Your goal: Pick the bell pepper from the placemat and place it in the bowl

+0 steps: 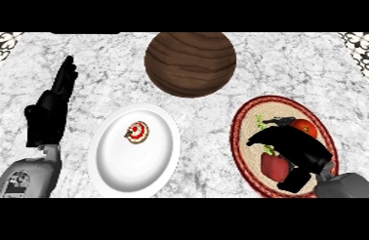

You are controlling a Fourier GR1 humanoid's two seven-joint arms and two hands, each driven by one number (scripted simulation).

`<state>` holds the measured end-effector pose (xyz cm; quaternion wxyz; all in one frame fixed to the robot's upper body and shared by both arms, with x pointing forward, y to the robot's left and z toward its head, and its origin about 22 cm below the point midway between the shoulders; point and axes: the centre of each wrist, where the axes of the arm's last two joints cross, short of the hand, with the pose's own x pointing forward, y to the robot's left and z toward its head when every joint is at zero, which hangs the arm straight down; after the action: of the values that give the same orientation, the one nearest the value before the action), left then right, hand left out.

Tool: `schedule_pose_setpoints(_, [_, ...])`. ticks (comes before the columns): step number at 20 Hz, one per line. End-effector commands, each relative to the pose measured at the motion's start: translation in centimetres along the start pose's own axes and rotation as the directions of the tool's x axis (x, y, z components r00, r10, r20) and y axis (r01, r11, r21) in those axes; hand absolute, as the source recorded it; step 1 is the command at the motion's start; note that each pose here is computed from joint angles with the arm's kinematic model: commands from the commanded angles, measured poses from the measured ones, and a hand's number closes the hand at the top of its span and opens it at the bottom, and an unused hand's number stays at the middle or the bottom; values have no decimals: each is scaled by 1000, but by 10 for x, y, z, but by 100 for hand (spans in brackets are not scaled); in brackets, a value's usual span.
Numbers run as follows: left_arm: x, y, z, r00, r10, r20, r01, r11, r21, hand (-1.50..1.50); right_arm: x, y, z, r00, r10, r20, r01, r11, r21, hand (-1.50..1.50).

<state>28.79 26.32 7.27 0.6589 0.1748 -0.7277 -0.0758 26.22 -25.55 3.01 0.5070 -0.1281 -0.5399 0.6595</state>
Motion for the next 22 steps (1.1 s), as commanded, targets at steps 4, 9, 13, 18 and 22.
schedule_pose_setpoints(4, [14,-1,3,1000,0,-7,0,1000,-5,0,19,-3,-4,997,59,53,-56,997,-53,150])
schedule_pose_setpoints(9, [-1,3,10,1000,-6,2,6,1000,3,0,-11,-7,5,994,37,99,-28,996,-88,150])
schedule_pose_setpoints(13, [-4,8,11,1000,1,9,-1,1000,7,0,-12,-3,16,989,55,139,-38,992,-119,150])
schedule_pose_setpoints(18, [8,-6,-2,1000,6,26,-6,1000,-29,0,99,1,-75,994,-108,-27,98,964,-248,150])
schedule_pose_setpoints(22, [13,-13,-4,999,18,51,-15,999,-50,0,96,-1,-82,973,-177,-147,123,940,-319,150])
